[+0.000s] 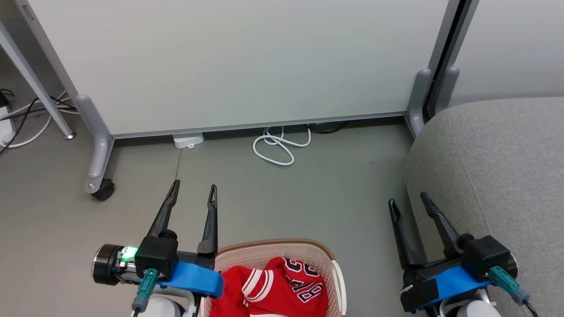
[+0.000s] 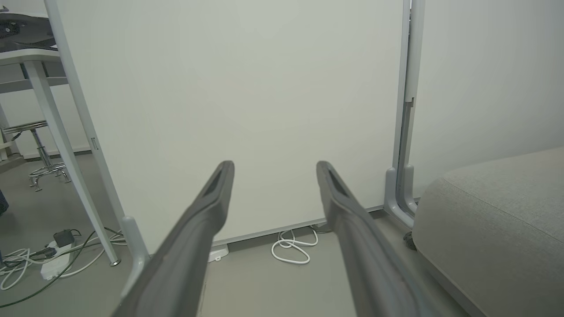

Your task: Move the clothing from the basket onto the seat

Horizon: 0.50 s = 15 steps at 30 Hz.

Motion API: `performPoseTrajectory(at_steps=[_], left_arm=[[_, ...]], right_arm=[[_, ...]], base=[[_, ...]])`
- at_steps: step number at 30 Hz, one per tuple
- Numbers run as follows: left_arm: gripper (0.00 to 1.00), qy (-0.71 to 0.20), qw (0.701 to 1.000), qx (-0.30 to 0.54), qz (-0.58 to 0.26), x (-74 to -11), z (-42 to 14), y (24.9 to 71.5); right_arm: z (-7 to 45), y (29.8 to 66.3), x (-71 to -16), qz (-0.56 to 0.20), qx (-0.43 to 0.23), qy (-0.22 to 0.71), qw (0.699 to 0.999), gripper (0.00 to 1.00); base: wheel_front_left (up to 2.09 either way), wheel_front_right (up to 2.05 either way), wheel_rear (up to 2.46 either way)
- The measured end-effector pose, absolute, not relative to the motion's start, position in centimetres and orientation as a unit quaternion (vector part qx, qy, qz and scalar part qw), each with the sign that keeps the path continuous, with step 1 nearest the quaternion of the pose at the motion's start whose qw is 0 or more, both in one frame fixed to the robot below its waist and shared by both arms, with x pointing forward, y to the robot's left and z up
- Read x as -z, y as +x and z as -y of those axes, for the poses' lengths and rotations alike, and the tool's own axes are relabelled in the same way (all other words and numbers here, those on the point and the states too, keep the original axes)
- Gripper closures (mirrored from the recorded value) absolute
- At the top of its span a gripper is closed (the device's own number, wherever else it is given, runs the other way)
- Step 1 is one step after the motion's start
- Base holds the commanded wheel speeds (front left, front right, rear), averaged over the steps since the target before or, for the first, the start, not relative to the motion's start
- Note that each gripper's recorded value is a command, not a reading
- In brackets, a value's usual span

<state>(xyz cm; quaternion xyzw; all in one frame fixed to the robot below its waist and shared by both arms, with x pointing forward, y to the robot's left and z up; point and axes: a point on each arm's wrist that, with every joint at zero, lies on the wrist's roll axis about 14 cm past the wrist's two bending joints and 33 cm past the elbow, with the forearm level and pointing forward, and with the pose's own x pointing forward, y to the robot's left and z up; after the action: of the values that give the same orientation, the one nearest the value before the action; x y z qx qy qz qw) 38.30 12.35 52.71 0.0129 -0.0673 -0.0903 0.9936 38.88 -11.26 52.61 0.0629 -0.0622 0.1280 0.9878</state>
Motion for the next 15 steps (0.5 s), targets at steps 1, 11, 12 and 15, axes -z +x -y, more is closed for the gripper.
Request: performPoseTrajectory(at_steps=[1, 11, 12, 15], left_arm=[[0.00, 0.016, 0.993, 0.091, 0.067, -52.7, -12.3, 38.3], [0.00, 0.022, 0.994, 0.095, 0.051, -51.6, -12.2, 38.4], [0.00, 0.021, 0.994, 0.096, 0.049, -51.4, -12.2, 38.4], [0.00, 0.018, 0.994, 0.098, 0.043, -51.1, -12.1, 38.6]], right_arm=[[11.2, 38.9, -52.5, 0.061, -0.129, 0.060, 0.988, 0.00], [11.6, 39.0, -51.6, 0.049, -0.123, 0.050, 0.990, 0.00], [11.7, 39.0, -51.5, 0.047, -0.123, 0.050, 0.990, 0.00], [11.8, 39.1, -51.1, 0.041, -0.121, 0.050, 0.991, 0.00]], base=[[0.00, 0.00, 0.00], [0.00, 0.00, 0.00], [0.00, 0.00, 0.00], [0.00, 0.00, 0.00]])
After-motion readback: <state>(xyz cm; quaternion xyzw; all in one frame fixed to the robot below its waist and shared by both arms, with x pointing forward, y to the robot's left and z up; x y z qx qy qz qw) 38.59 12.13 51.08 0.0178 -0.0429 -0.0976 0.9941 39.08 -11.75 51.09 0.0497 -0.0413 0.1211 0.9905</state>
